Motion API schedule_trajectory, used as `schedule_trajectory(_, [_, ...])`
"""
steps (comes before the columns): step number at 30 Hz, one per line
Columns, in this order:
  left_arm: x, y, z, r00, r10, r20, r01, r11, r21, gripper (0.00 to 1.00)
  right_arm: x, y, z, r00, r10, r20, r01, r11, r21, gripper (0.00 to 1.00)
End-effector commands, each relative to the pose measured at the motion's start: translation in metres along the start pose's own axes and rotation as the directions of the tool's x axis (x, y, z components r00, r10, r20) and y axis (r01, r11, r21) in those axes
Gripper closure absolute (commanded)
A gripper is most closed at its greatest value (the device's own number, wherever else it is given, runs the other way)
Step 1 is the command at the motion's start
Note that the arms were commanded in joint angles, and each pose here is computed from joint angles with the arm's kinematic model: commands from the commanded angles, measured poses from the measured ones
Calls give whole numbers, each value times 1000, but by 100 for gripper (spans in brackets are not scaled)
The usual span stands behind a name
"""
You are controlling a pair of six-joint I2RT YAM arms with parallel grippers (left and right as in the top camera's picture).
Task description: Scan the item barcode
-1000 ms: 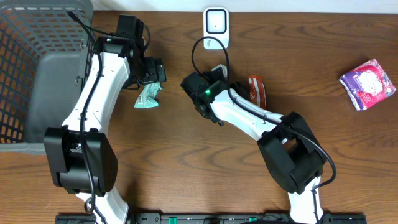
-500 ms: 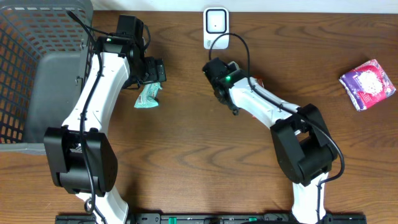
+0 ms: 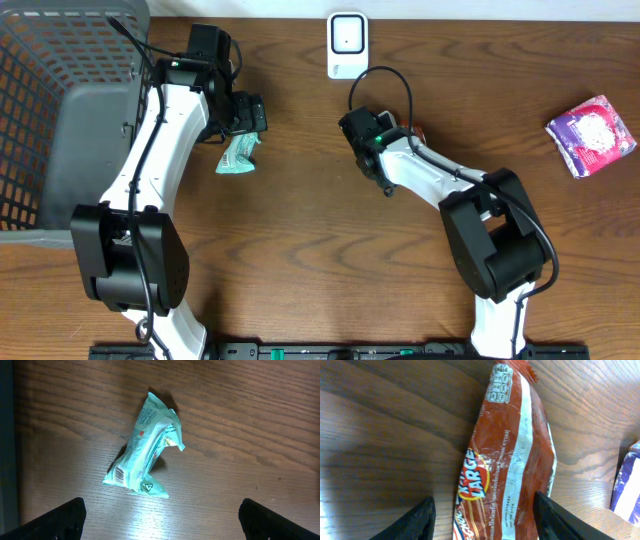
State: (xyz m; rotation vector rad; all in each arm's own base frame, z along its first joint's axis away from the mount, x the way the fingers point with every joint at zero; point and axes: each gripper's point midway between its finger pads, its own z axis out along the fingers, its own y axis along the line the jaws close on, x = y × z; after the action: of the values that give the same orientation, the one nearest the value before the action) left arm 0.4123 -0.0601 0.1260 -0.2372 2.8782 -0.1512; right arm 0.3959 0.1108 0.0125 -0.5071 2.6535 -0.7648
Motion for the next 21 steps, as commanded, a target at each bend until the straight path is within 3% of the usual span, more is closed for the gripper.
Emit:
schedule_trajectory(1, [2, 4, 4, 1000, 2, -12, -2, 1000, -14, 2, 41, 15, 29, 993, -39, -114, 31, 997, -71, 41])
schedule_trajectory(9, [2, 4, 4, 1000, 2, -12, -2, 1000, -14, 2, 56, 24, 43, 987, 7, -160, -39, 980, -197, 54])
schedule_trajectory(13, [2, 4, 4, 1000, 2, -12, -2, 1000, -14, 2, 57, 26, 46, 987, 24, -162, -61, 973, -224, 74])
schedule_trajectory(18, [2, 4, 4, 1000, 2, -12, -2, 1000, -14, 2, 63, 34, 53, 984, 31, -177, -77, 963, -259, 79])
schedule_trajectory(21, [2, 4, 4, 1000, 2, -12, -2, 1000, -14, 2, 68, 41, 58, 979, 35, -200, -97, 947, -307, 94])
